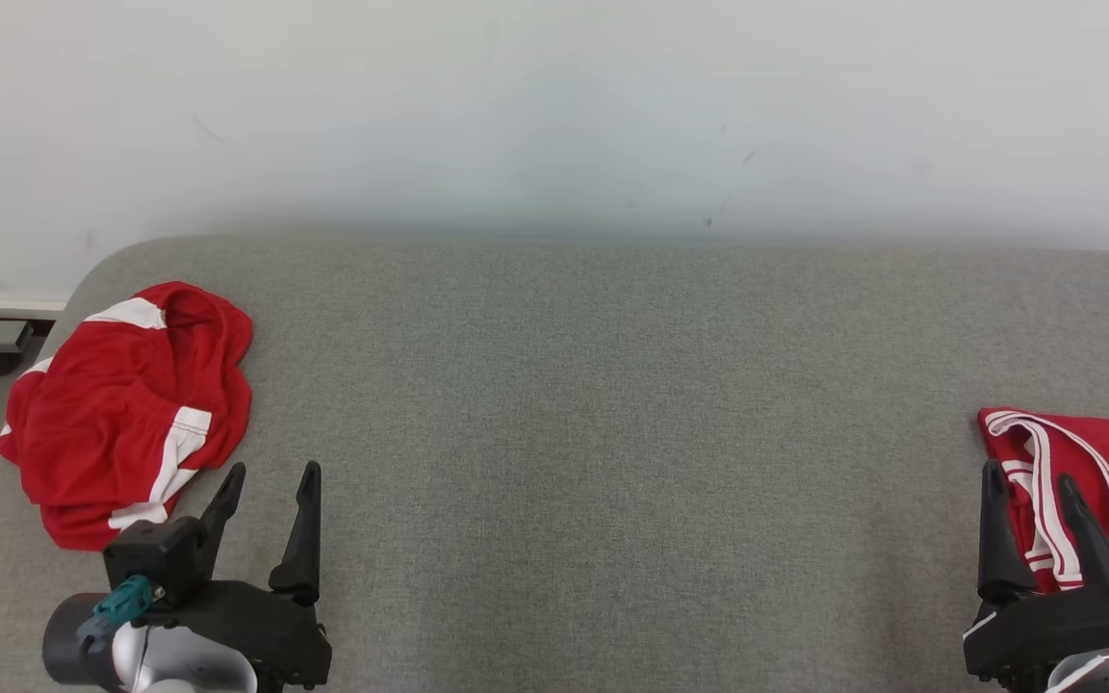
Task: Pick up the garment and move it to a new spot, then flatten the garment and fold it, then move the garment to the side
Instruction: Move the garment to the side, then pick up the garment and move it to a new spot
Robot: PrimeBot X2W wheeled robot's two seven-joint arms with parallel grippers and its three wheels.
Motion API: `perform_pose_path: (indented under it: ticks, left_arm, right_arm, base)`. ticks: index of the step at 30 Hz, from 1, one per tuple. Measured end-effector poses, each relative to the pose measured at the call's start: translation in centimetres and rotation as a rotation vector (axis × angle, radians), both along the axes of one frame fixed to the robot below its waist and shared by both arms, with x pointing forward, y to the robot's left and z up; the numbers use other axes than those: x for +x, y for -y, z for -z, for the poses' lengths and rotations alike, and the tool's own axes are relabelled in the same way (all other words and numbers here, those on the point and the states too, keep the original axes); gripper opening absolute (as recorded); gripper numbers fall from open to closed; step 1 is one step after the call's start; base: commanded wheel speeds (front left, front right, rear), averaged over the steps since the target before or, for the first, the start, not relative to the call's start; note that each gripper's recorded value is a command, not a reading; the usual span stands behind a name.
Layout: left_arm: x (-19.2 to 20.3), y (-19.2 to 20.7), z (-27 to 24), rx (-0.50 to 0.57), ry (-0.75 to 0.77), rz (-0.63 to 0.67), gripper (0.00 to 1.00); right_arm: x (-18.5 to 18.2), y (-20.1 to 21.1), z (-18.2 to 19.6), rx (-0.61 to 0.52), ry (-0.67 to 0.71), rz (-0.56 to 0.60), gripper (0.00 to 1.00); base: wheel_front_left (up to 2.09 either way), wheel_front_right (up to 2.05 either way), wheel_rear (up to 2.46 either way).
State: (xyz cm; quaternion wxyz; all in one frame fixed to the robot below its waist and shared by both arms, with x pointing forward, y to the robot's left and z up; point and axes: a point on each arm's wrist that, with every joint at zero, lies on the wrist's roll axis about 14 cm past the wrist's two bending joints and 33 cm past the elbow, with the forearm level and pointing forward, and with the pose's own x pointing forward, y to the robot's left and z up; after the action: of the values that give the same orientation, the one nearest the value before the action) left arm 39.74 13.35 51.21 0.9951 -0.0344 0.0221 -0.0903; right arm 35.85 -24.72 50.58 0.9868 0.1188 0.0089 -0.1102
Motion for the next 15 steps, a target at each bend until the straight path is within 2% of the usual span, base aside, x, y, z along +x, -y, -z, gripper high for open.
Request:
perform_pose_path:
  ticks: [15]
  left_arm:
    - [0.06,0.11,0.25,0.001,-0.013,0.002,1.0]
  right_arm:
    - [0.29,-0.08,0.04,0.006,0.007,0.005,1.0]
  base:
    - [0.0,0.0,0.0]
